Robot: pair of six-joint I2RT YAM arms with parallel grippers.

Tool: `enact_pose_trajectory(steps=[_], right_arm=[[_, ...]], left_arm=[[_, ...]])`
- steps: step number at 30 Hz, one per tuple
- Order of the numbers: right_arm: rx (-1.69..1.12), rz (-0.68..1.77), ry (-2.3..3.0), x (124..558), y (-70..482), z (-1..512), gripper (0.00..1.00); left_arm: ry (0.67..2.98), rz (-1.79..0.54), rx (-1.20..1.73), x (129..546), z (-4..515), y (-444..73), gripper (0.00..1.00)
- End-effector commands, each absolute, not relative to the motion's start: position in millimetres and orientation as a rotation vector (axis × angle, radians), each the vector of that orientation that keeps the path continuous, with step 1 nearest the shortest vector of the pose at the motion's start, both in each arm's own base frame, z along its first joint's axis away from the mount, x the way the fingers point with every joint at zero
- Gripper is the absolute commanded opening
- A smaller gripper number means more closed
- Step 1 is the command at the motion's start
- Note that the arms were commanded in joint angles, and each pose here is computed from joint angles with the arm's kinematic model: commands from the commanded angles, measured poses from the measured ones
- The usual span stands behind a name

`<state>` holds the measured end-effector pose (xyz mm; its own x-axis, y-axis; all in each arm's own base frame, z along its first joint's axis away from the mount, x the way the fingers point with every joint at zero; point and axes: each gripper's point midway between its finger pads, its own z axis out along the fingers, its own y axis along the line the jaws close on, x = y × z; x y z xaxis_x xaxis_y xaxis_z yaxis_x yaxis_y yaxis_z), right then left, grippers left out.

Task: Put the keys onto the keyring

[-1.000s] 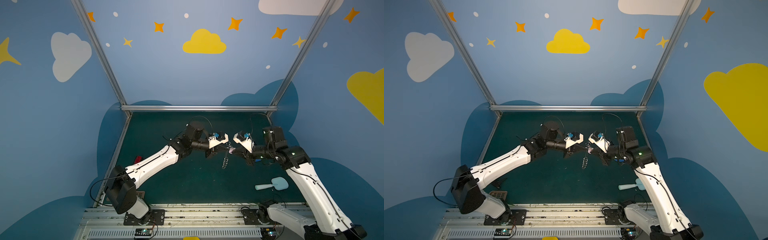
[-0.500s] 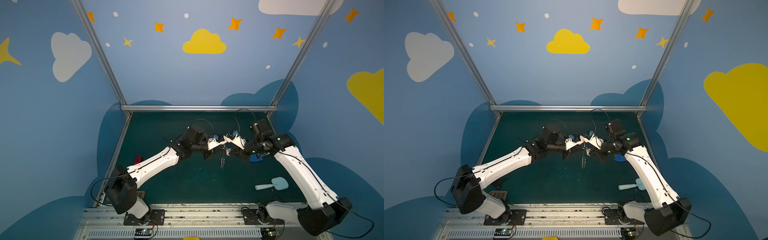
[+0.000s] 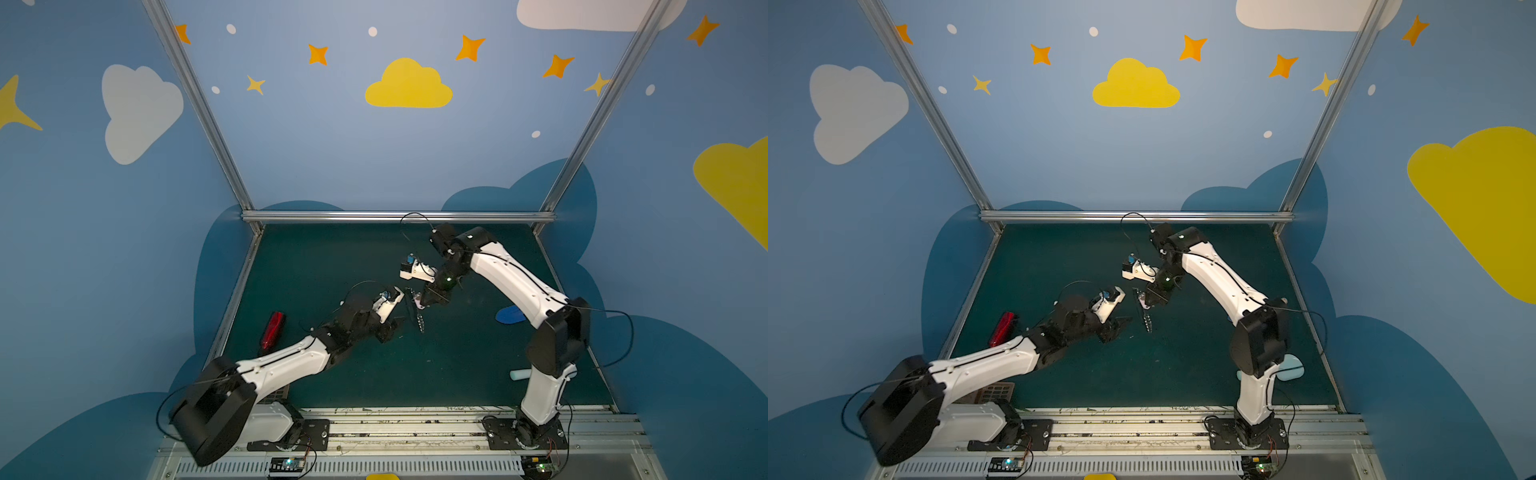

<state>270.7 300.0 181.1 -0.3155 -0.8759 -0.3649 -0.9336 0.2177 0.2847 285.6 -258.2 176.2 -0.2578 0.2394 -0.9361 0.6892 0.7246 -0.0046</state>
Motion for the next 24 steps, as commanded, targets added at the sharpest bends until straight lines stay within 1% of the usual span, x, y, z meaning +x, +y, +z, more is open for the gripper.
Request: enact_pose_trajectory(steps=[1, 4, 7, 10, 17, 24], right_arm=[[-1.814, 0.777, 2.380, 259, 319, 183, 0.00], [-1.849, 0.792, 2.405, 258, 325, 164, 0.00], [-1.845, 0.732, 2.497, 265, 316, 133, 0.00], [-1.834, 0.603, 2.586, 278, 301, 110, 0.00], [-1.763, 0.319, 2.718, 317, 260, 67, 0.00], [-1.711, 0.215, 2.756, 353, 239, 42, 0.00]], left_arm=[[1.765, -0.311, 0.428, 300, 215, -202, 0.62], [1.780, -0.217, 0.368, 293, 217, -174, 0.63], [1.811, -0.161, 0.327, 295, 209, -161, 0.63], [1.865, -0.130, 0.332, 302, 197, -163, 0.63], [1.962, -0.103, 0.380, 324, 174, -183, 0.63], [2.001, -0.116, 0.419, 342, 164, -198, 0.64]])
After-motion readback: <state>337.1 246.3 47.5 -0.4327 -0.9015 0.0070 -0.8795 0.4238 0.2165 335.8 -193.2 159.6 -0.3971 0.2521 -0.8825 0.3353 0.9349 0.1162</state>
